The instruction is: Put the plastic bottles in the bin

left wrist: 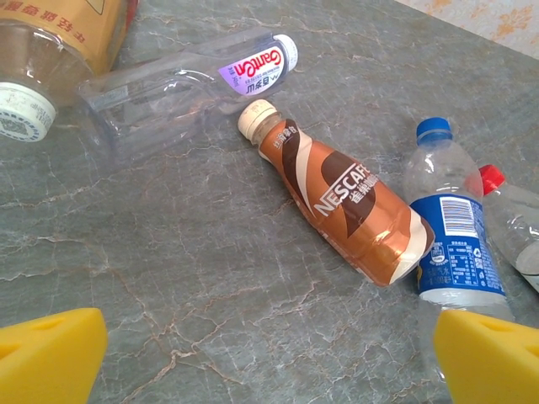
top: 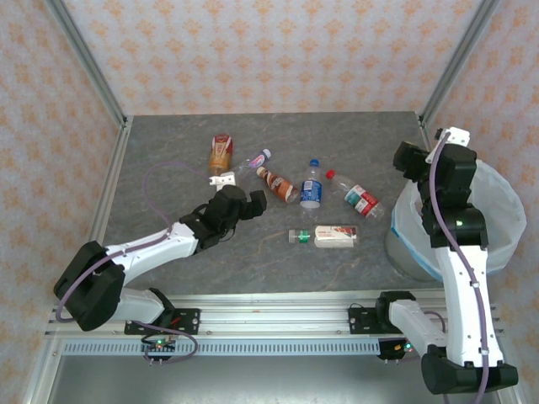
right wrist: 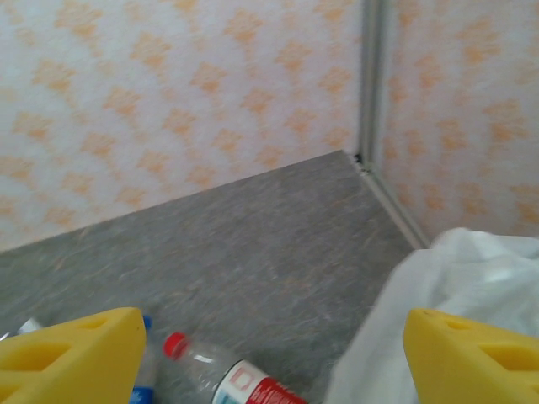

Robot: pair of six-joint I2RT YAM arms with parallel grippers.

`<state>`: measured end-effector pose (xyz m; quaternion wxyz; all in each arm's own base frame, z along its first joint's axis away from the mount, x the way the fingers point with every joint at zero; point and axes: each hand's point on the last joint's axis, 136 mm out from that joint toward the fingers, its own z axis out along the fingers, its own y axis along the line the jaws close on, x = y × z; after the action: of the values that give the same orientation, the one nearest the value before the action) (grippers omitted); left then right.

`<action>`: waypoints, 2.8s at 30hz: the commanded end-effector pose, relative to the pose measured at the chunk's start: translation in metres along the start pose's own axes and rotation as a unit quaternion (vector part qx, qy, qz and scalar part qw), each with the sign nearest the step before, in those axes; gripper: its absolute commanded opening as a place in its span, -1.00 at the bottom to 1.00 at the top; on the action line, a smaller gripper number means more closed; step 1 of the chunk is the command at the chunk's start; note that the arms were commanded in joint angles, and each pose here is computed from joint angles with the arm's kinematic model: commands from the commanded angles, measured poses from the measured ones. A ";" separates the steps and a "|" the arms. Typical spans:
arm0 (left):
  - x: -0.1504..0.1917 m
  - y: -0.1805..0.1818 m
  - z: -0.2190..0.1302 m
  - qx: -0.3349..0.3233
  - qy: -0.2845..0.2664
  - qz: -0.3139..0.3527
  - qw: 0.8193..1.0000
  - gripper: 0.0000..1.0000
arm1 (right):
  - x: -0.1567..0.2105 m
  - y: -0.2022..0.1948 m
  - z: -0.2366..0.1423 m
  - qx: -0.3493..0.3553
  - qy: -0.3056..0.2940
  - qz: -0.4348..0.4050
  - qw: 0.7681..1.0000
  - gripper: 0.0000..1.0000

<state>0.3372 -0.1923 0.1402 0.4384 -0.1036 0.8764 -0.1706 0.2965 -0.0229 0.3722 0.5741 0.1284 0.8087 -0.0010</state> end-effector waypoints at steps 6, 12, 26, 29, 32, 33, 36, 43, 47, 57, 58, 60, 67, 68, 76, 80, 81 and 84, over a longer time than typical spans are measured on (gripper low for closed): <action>-0.015 0.008 -0.017 -0.007 -0.029 -0.016 0.999 1.00 | 0.053 0.069 0.016 -0.127 0.097 -0.147 0.976 0.62; -0.018 0.014 -0.023 -0.014 -0.039 -0.024 0.999 1.00 | 0.127 0.114 0.019 -0.217 0.183 -0.309 0.908 0.67; -0.020 0.019 -0.028 -0.021 -0.045 -0.032 0.998 1.00 | 0.269 0.104 0.033 -0.251 0.371 -0.482 0.753 0.98; -0.019 0.019 -0.029 -0.020 -0.044 -0.035 0.998 1.00 | 0.290 0.091 0.040 -0.230 0.402 -0.509 0.726 0.98; -0.017 0.018 -0.028 -0.014 -0.040 -0.040 0.998 1.00 | 0.307 0.085 0.040 -0.233 0.424 -0.529 0.697 0.99; -0.016 0.019 -0.028 -0.013 -0.039 -0.041 0.998 1.00 | 0.311 0.085 0.039 -0.237 0.429 -0.531 0.691 0.98; -0.014 0.022 -0.028 -0.019 -0.041 -0.047 0.998 1.00 | 0.325 0.087 0.036 -0.253 0.435 -0.534 0.679 0.99; -0.016 0.025 -0.031 -0.025 -0.044 -0.044 0.998 1.00 | 0.346 0.093 0.037 -0.290 0.409 -0.550 0.668 0.99; -0.015 0.029 -0.032 -0.030 -0.047 -0.047 0.997 1.00 | 0.356 0.096 0.032 -0.317 0.412 -0.553 0.651 0.99; -0.013 0.031 -0.030 -0.034 -0.045 -0.047 0.997 1.00 | 0.373 0.098 0.046 -0.305 0.396 -0.579 0.644 0.97; -0.013 0.031 -0.030 -0.034 -0.046 -0.048 0.997 1.00 | 0.376 0.097 0.046 -0.306 0.399 -0.581 0.640 0.96; -0.013 0.031 -0.030 -0.034 -0.046 -0.048 0.997 1.00 | 0.380 0.094 0.044 -0.306 0.405 -0.584 0.633 0.93; -0.011 0.031 -0.027 -0.038 -0.043 -0.045 0.997 1.00 | 0.386 0.088 0.040 -0.302 0.417 -0.583 0.628 0.70; -0.011 0.031 -0.027 -0.037 -0.042 -0.045 0.997 1.00 | 0.386 0.088 0.040 -0.301 0.416 -0.583 0.629 0.67; -0.012 0.029 -0.025 -0.038 -0.041 -0.044 0.997 1.00 | 0.388 0.088 0.037 -0.301 0.425 -0.581 0.626 0.35; -0.012 0.028 -0.024 -0.038 -0.040 -0.043 0.998 1.00 | 0.384 0.090 0.041 -0.293 0.418 -0.583 0.631 0.21; -0.012 0.029 -0.024 -0.039 -0.040 -0.043 0.998 1.00 | 0.383 0.092 0.041 -0.294 0.415 -0.583 0.633 0.19; -0.010 0.031 -0.024 -0.043 -0.039 -0.045 0.997 1.00 | 0.377 0.098 0.042 -0.299 0.402 -0.581 0.642 0.16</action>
<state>0.3191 -0.1655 0.1473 0.4506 -0.1504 0.8637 -0.1683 0.2330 0.1459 0.0191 0.0720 -0.5612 0.8243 -0.0210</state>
